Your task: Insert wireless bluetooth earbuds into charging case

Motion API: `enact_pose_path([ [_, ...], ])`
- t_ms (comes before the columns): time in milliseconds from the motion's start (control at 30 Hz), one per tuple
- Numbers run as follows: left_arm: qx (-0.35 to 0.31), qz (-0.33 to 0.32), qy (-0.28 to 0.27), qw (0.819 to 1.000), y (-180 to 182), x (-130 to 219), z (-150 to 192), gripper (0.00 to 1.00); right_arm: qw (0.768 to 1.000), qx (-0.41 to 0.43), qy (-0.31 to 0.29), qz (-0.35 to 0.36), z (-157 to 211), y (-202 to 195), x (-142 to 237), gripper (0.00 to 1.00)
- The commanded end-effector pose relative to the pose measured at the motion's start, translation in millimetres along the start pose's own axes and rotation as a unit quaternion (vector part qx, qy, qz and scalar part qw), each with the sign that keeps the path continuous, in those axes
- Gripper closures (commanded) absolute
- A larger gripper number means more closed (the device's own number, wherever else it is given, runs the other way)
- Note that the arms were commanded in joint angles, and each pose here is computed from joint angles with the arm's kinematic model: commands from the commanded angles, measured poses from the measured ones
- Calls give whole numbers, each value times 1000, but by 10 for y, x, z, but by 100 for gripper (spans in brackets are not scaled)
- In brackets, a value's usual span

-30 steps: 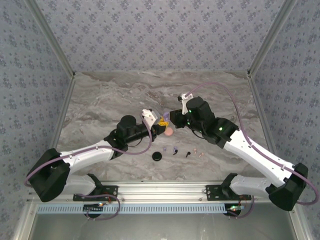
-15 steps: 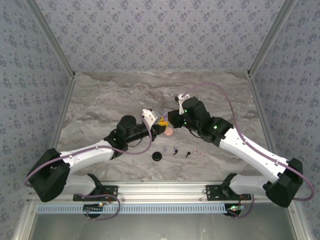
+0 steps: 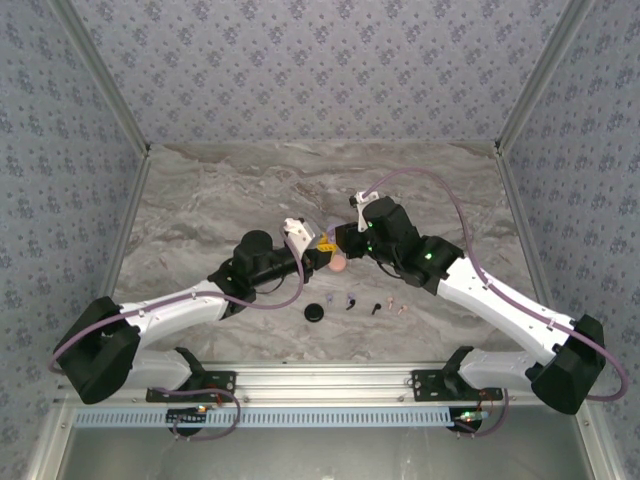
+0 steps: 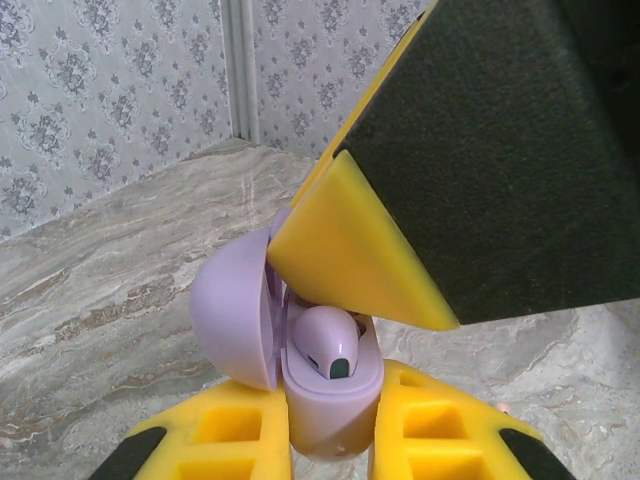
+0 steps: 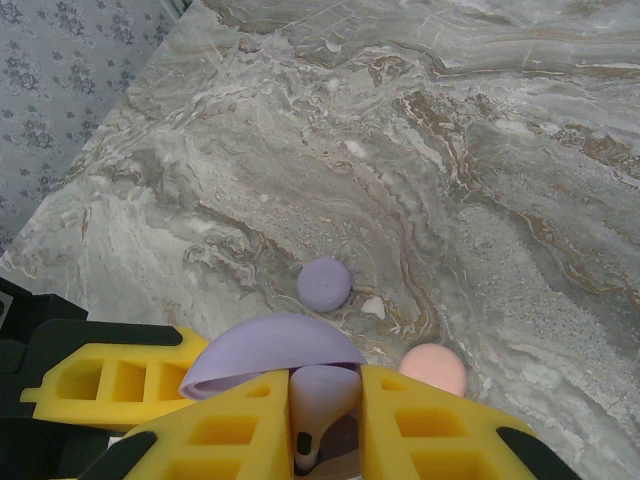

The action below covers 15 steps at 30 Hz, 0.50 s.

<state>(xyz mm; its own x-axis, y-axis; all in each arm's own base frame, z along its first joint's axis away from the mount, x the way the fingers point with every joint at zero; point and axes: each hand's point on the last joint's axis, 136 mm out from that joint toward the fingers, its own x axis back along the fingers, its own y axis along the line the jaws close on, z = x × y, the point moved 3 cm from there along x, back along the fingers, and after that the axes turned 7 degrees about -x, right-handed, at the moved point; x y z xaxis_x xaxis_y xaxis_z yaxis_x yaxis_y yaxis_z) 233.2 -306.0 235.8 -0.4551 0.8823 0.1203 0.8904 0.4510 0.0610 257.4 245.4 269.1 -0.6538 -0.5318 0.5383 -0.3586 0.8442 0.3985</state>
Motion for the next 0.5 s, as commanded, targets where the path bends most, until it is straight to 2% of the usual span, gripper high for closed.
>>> enact_pose_path([
  [0,-6,0,-42,999,9,-12,-282,100,1000,-5,9,-4,53,7,-14,74],
  [67,-6,1,-41,999,4,-11,-279,100,1000,-3,5,-11,4,34,24,71],
  [300,-6,1,-44,999,-1,9,-299,100,997,19,-11,-73,-307,159,293,48],
  [467,-6,5,-47,999,-13,24,-316,100,995,10,-18,-98,-435,28,451,33],
])
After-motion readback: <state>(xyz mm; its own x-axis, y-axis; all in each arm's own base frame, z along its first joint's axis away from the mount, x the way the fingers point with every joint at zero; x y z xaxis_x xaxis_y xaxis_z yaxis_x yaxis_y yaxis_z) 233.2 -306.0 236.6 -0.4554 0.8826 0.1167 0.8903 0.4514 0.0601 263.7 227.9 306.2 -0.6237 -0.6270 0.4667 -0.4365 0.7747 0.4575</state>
